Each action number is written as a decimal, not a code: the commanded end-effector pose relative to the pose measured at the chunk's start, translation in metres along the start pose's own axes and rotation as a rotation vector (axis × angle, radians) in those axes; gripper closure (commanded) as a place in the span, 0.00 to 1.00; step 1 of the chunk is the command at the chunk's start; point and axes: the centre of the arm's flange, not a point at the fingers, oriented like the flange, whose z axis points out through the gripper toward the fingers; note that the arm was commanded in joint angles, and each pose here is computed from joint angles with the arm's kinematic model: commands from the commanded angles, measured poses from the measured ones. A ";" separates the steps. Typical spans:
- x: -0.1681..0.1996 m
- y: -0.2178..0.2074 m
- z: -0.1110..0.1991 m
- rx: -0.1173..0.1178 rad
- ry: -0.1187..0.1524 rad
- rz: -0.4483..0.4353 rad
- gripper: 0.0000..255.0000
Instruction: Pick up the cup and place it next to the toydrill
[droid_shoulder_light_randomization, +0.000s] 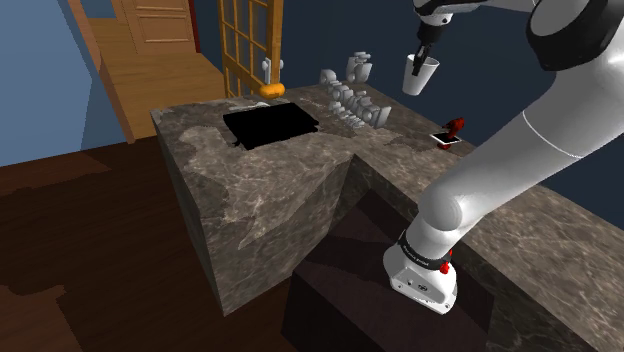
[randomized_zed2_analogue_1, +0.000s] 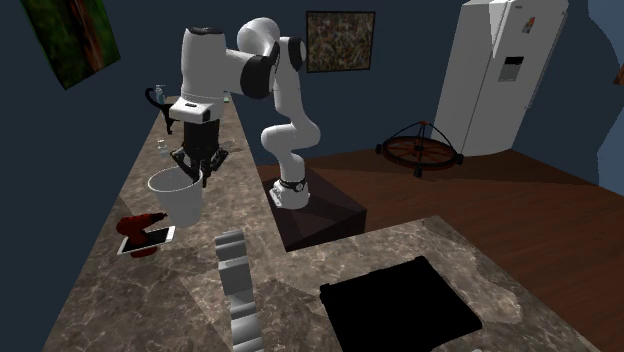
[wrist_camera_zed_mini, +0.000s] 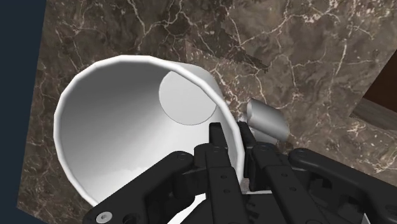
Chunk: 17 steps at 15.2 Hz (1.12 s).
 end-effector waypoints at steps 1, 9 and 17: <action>-0.016 0.024 0.005 -0.002 0.000 -0.001 1.00; -0.064 0.106 0.026 -0.002 0.000 -0.001 1.00; -0.063 0.096 0.067 -0.002 0.000 -0.001 1.00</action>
